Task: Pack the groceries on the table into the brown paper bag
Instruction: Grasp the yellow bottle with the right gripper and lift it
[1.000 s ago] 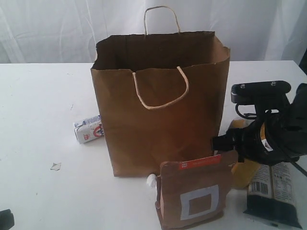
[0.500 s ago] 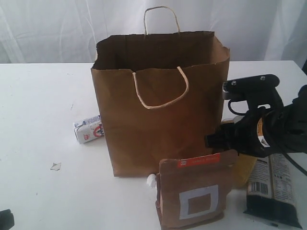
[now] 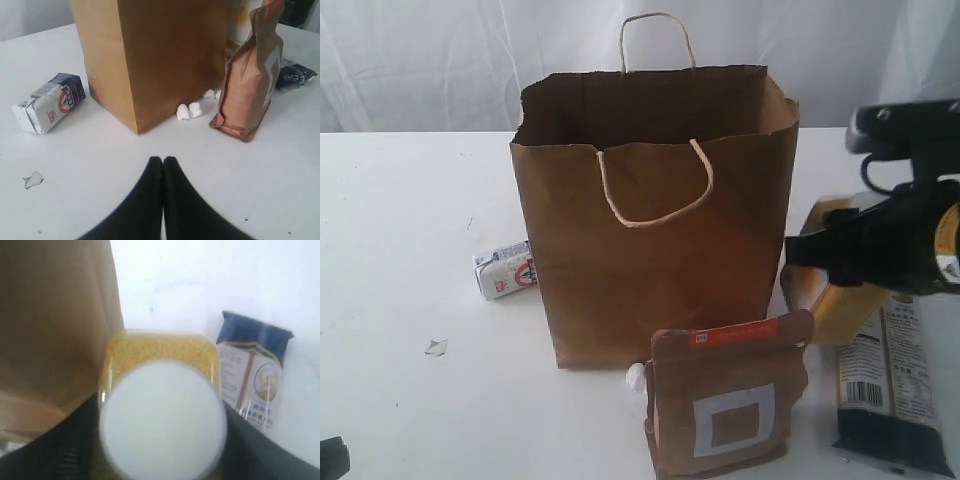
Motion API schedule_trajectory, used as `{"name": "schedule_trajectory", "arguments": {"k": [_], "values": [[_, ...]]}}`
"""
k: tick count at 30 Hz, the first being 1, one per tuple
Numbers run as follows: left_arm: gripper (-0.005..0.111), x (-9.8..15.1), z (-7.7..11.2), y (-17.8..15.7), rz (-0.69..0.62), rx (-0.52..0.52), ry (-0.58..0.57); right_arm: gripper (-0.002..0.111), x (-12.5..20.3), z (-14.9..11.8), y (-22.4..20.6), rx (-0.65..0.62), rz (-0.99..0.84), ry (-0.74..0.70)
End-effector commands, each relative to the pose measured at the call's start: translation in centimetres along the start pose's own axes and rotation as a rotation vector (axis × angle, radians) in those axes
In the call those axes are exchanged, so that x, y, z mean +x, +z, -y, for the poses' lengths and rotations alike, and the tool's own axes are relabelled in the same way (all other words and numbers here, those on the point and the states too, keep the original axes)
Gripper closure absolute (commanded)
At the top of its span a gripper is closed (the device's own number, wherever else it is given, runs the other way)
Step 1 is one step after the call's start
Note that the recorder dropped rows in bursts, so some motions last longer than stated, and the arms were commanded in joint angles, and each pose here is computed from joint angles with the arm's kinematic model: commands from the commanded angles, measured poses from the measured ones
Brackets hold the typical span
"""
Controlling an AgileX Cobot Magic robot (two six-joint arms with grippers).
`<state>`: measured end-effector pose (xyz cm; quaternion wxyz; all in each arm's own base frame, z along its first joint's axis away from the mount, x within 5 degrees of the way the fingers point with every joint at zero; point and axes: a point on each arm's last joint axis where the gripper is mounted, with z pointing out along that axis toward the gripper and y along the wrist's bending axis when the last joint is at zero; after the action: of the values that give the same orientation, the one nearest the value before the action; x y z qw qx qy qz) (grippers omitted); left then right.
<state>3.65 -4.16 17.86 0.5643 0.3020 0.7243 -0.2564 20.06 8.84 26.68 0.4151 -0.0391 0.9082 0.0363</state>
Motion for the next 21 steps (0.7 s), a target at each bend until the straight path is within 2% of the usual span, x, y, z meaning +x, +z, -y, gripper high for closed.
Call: {"name": "schedule_trajectory", "arguments": {"k": [1,6,10,14,21], "values": [[0.107,0.1,0.0,0.0,0.001,0.006,-0.001,0.108,-3.4,1.0,-4.9,-0.027,0.267,-0.056],[0.107,0.1,0.0,0.0,0.001,0.006,-0.001,0.108,-7.2,1.5,-9.7,-0.035,0.493,-0.068],[0.107,0.1,0.0,0.0,0.001,0.006,-0.001,0.108,-10.1,0.8,-12.2,-0.116,0.627,-0.059],[0.107,0.1,0.0,0.0,0.001,0.006,-0.001,0.108,-12.4,-0.5,-12.6,-0.192,0.691,-0.061],[0.107,0.1,0.0,0.0,0.001,0.006,-0.001,0.108,-15.0,-3.2,-11.0,-0.272,0.701,-0.082]]}}
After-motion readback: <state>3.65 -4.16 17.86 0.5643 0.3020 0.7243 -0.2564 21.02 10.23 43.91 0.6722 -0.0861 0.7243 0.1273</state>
